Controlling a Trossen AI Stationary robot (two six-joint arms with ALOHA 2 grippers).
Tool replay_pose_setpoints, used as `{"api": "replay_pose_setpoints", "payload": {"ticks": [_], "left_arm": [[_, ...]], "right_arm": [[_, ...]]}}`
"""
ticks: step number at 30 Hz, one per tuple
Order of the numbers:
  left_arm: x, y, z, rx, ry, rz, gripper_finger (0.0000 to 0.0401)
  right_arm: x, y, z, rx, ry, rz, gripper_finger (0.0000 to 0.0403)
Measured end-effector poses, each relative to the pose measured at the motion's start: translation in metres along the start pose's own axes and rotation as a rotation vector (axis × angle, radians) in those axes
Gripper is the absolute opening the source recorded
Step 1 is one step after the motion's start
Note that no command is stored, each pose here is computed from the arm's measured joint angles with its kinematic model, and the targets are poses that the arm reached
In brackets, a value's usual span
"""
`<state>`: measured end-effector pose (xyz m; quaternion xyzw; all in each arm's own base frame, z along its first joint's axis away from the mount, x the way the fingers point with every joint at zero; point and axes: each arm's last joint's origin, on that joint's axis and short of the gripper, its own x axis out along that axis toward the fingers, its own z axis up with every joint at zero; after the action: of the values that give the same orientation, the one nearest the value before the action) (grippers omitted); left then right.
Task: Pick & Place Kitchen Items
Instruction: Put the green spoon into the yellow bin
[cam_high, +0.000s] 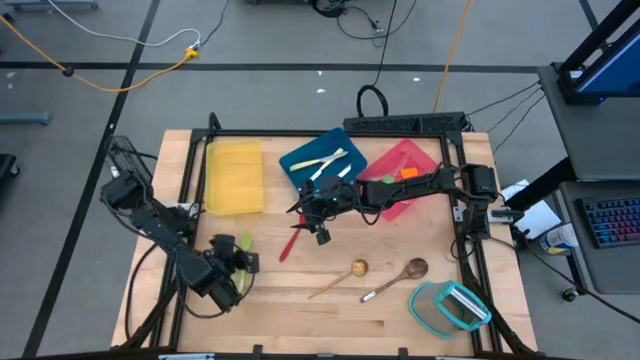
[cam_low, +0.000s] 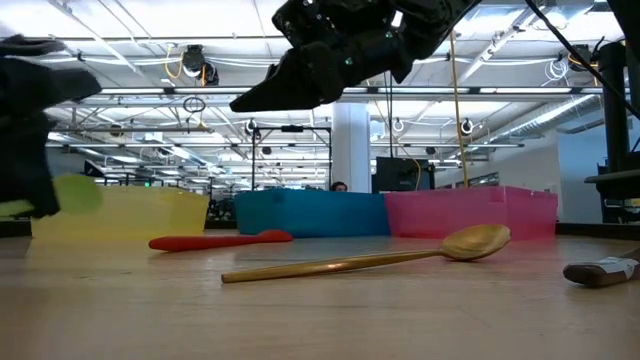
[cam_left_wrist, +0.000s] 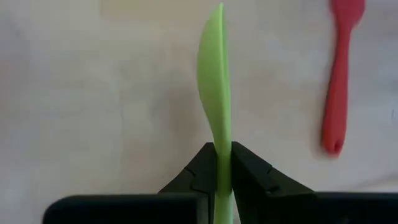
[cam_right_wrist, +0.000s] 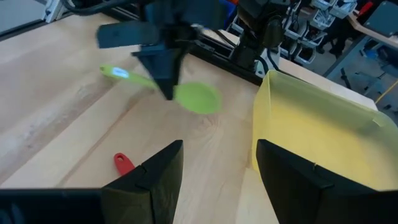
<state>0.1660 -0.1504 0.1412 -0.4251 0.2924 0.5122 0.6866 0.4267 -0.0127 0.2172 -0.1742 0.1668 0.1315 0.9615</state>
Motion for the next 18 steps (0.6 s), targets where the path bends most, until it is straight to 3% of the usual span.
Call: {"api": "replay_pose_setpoints", "payload": {"ticks": [10, 18], "left_arm": [[-0.021, -0.006, 0.064, 0.120, -0.147, -0.063, 0.0026], [-0.026, -0.003, 0.129, 0.158, -0.205, 0.013, 0.0042]], "right_arm": [[0.004, 0.016, 0.007, -0.005, -0.011, 0.036, 0.0196], [0.006, 0.032, 0.013, -0.020, -0.023, 0.073, 0.0196]]}}
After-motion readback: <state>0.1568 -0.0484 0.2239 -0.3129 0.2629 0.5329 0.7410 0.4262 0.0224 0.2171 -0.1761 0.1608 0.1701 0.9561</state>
